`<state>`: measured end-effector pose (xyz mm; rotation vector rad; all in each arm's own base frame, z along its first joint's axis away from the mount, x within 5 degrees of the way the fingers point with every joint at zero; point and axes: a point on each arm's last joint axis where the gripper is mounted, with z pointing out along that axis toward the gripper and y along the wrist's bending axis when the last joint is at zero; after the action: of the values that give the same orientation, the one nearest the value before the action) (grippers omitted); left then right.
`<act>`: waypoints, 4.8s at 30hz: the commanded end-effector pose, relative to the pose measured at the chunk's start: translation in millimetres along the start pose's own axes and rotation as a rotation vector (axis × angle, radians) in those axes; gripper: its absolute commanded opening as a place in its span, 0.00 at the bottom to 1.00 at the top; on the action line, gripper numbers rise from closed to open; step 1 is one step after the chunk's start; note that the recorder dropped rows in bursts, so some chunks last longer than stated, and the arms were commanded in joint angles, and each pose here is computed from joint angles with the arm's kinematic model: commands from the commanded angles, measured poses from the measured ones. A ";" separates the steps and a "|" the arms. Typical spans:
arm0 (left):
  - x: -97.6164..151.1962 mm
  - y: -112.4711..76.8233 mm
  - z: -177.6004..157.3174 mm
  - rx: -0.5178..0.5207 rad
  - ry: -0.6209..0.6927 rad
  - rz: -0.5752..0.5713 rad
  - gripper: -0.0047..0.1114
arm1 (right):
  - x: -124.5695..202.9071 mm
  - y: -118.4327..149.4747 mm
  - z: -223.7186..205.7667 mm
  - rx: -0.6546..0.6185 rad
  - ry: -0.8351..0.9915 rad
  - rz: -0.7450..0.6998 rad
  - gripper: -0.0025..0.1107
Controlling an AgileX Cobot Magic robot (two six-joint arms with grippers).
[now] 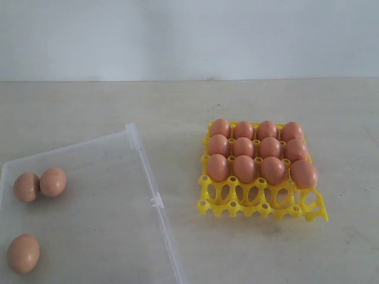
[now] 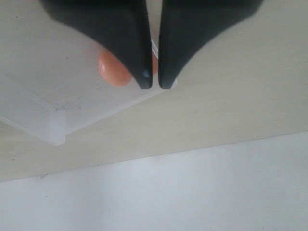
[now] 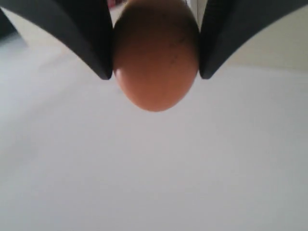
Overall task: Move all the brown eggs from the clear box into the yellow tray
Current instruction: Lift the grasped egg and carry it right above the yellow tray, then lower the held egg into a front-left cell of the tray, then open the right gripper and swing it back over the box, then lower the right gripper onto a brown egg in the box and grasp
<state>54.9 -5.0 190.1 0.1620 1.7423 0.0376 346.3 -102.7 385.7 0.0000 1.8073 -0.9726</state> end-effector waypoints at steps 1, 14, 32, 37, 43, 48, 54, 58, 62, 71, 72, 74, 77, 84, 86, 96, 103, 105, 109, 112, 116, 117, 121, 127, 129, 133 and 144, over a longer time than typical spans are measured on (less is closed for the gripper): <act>0.3 -0.3 0.1 0.003 -0.007 -0.007 0.08 | 36.1 2.9 -1.7 -0.037 0.376 0.006 0.02; 0.3 -0.3 0.1 0.003 -0.007 -0.007 0.08 | 43.9 88.5 -37.0 -1.248 0.556 0.330 0.02; 0.3 -0.3 0.1 0.003 -0.007 -0.007 0.08 | 102.2 210.6 -163.3 -1.790 -0.101 0.338 0.02; 0.3 -0.3 0.1 0.003 -0.007 -0.007 0.08 | 106.9 219.1 -159.7 -1.665 -0.145 0.209 0.02; 0.3 -0.3 0.1 0.003 -0.007 -0.007 0.08 | 119.0 226.0 -147.1 -1.561 -0.050 0.148 0.02; 0.3 -0.3 0.1 0.003 -0.007 -0.007 0.08 | 123.1 240.7 -153.5 -1.640 -0.031 0.149 0.02; 0.3 -0.3 0.1 0.003 -0.007 -0.007 0.08 | 127.4 253.0 -146.0 -1.619 0.013 0.119 0.02; 0.3 -0.3 0.1 0.003 -0.007 -0.007 0.08 | 124.2 256.8 -145.8 -1.655 -0.004 0.137 0.02; 0.3 -0.3 0.1 0.003 -0.007 -0.007 0.08 | 125.9 260.5 -144.2 -1.666 0.005 0.141 0.02; 0.3 -0.3 0.1 0.003 -0.007 -0.007 0.08 | 126.5 268.9 -134.9 -1.643 0.024 0.126 0.19; 0.3 -0.3 0.1 0.003 -0.007 -0.007 0.08 | 125.3 268.9 -134.2 -1.641 0.020 0.126 0.25; 0.3 -0.3 0.1 0.003 -0.007 -0.007 0.08 | 123.5 268.9 -133.3 -1.639 0.013 0.127 0.32; 0.3 -0.3 0.1 0.003 -0.007 -0.007 0.08 | 121.8 269.0 -132.3 -1.636 0.007 0.126 0.32; 0.3 -0.3 0.1 0.003 -0.007 -0.007 0.08 | 121.9 269.0 -132.4 -1.636 0.007 0.126 0.33; 0.3 -0.3 0.1 0.003 -0.007 -0.007 0.08 | 121.9 269.0 -132.4 -1.636 0.007 0.126 0.33; 0.3 -0.3 0.1 0.003 -0.007 -0.007 0.08 | 129.1 274.8 -130.2 -1.638 0.042 0.121 0.51; 0.3 -0.3 0.1 0.003 -0.007 -0.007 0.08 | 133.7 278.3 -128.9 -1.637 0.064 0.117 0.51; 0.3 -0.3 0.1 0.003 -0.007 -0.007 0.08 | 132.8 278.2 -130.0 -1.651 0.057 0.124 0.51; 0.3 -0.3 0.1 0.003 -0.007 -0.007 0.08 | 114.3 269.2 -135.8 -1.700 -0.040 0.166 0.51; 0.3 -0.3 0.1 0.003 -0.007 -0.007 0.08 | 87.3 251.0 -144.8 -1.754 -0.147 0.243 0.51; 0.3 -0.3 0.1 0.003 -0.007 -0.007 0.08 | 44.6 218.0 -163.2 -1.835 -0.354 0.313 0.46; 0.3 -0.3 0.1 0.003 -0.007 -0.007 0.08 | 32.8 211.2 -169.1 -1.846 -0.395 0.321 0.40; 0.3 -0.3 0.1 0.003 -0.007 -0.007 0.08 | -10.0 212.6 -198.9 -1.830 -0.457 0.248 0.06; 0.3 -0.3 0.1 0.003 -0.007 -0.007 0.08 | -42.6 279.3 -267.0 -1.739 -0.360 -0.085 0.06; 0.3 -0.3 0.1 0.003 -0.007 -0.007 0.08 | -36.8 308.2 -284.9 -1.717 -0.273 -0.154 0.06; 0.3 -0.3 0.1 0.003 -0.007 -0.007 0.08 | -7.5 352.0 -302.7 -1.738 0.032 -0.246 0.06; 0.3 -0.3 0.1 0.003 -0.007 -0.007 0.08 | 9.8 380.9 -310.8 -1.725 0.323 -0.086 0.30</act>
<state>54.9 -5.0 190.1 0.1620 1.7423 0.0376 253.8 333.4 177.5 -1.1503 2.4179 0.7532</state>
